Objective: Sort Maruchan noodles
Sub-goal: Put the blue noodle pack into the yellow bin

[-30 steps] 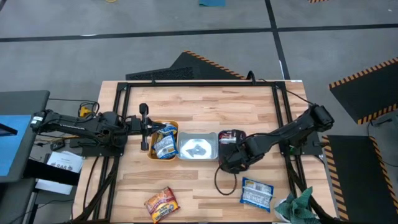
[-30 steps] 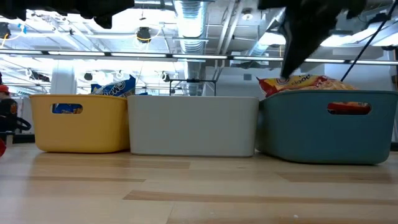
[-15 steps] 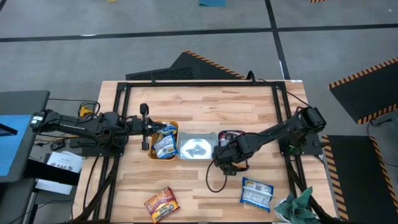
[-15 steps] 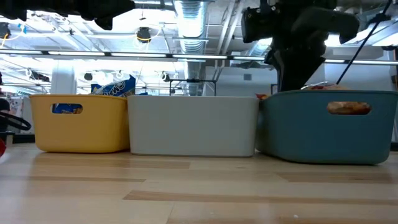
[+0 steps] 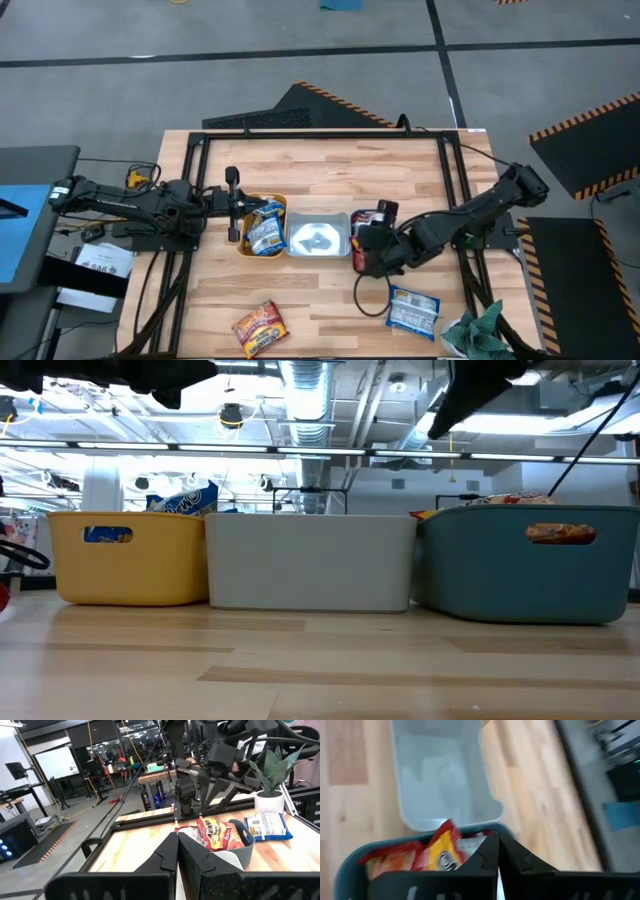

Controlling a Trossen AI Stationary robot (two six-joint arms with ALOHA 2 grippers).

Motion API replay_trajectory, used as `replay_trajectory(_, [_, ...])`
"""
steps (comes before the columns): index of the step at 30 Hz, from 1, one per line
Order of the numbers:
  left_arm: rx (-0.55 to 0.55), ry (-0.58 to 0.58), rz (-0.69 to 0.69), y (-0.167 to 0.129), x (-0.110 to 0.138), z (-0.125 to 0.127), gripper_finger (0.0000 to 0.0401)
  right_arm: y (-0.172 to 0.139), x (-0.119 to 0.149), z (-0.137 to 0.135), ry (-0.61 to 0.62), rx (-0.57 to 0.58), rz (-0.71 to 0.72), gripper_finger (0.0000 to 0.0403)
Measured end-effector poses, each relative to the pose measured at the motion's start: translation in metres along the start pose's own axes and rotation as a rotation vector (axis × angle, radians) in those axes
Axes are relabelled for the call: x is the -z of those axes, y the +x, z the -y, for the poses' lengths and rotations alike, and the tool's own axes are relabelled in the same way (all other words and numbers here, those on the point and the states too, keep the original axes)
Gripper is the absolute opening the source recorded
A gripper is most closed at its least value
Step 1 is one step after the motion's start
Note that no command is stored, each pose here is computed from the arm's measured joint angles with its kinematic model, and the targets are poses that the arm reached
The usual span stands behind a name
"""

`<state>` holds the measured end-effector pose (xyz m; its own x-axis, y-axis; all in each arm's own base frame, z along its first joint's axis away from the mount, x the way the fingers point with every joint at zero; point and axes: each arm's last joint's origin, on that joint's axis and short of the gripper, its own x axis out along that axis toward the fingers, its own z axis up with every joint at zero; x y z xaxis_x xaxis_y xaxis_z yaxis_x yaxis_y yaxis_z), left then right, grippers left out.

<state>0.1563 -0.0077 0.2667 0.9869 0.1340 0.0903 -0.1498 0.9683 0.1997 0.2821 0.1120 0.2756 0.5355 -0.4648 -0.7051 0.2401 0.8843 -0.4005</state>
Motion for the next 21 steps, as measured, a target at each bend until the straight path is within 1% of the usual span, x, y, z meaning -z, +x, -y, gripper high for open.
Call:
replay_trajectory(3, [0.000, 0.000, 0.000, 0.0000, 0.0000, 0.0001, 0.0000, -0.0046, 0.0007, -0.0025, -0.010, 0.042, 0.036, 0.0028])
replay_trajectory(11, [0.000, -0.002, 0.000, 0.0000, 0.0000, 0.0000, 0.0000, -0.0017, 0.0009, 0.0007, -0.012, 0.058, 0.021, 0.0023])
replay_trajectory(21, [0.000, 0.000, 0.000, 0.0000, 0.0000, 0.0000, 0.0000, 0.0022, -0.0009, 0.0050, 0.004, 0.069, 0.014, 0.0027])
